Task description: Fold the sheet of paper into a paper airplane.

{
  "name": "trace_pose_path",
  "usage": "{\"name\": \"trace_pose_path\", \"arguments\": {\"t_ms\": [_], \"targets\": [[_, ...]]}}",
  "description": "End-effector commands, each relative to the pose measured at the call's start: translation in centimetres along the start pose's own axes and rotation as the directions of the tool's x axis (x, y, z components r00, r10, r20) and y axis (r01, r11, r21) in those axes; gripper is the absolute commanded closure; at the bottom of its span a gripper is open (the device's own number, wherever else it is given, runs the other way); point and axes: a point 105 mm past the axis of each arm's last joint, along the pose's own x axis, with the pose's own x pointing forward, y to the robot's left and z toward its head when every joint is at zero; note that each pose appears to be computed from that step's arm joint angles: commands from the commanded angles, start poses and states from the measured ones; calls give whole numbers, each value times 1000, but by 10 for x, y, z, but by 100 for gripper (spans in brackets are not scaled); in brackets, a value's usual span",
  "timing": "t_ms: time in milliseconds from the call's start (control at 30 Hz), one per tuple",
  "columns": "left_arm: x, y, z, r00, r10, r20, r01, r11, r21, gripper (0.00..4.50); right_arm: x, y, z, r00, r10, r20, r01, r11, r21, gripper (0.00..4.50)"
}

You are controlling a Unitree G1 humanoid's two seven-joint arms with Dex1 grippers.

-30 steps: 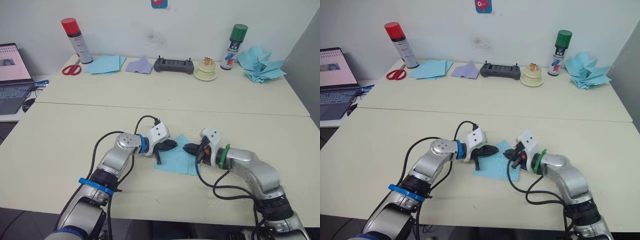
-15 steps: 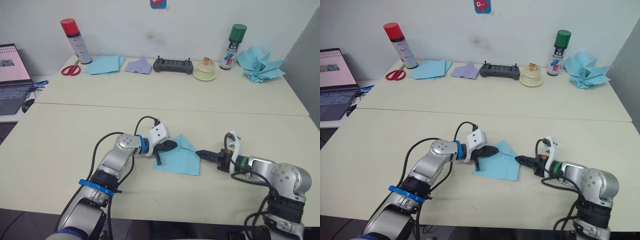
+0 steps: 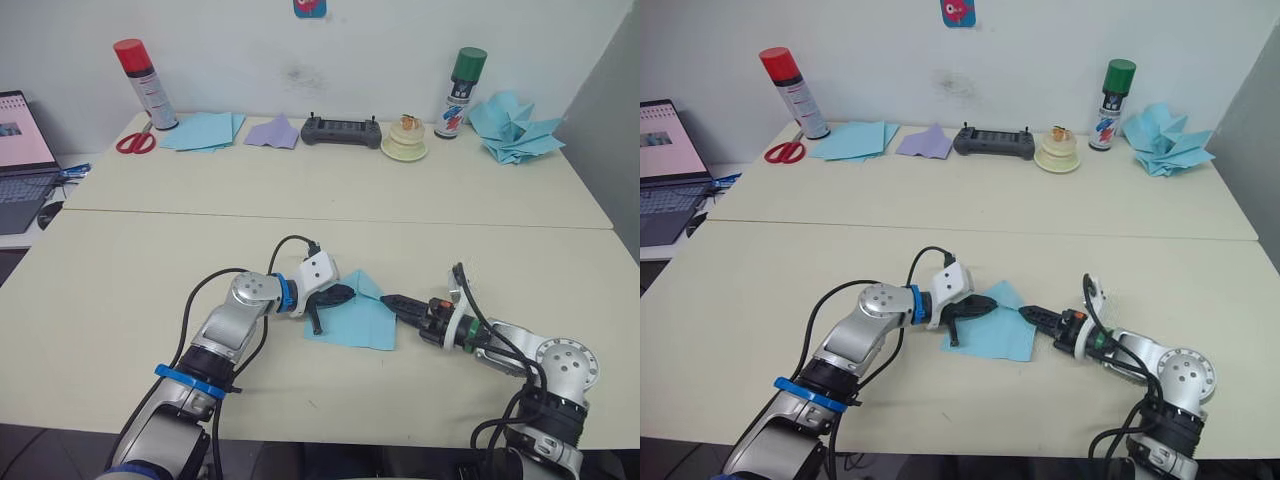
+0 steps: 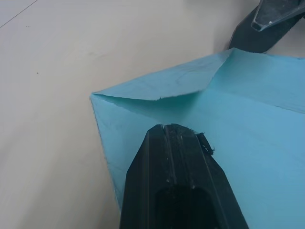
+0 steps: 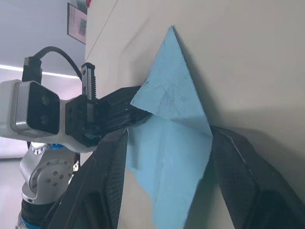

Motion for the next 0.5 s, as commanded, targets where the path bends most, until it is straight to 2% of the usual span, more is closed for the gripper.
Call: {"name": "trace_pose_path", "arguments": {"t_ms": [33,167,300,400,500], "targets": [[2,-6,-12,999,-19,-49,19,1000,-10,450,0,4,7,1000,8,24,-8,1000,15,176],[1,-4,-13,998,-14,-57,14,1000,-2,450,1,6,16,998,15,64,-17,999,41,176],[1,-5,-13,998,-15,-56,15,1000,-2,450,2,8,12,999,18,47,-19,999,28,176],[3,-6,-13,998,-21,-57,21,1000,-1,450,4,6,9,999,-8,41,7,1000,26,236],[2,-7,-14,998,-17,-59,17,1000,-6,450,5,4,11,998,-27,51,25,999,35,338]]}}
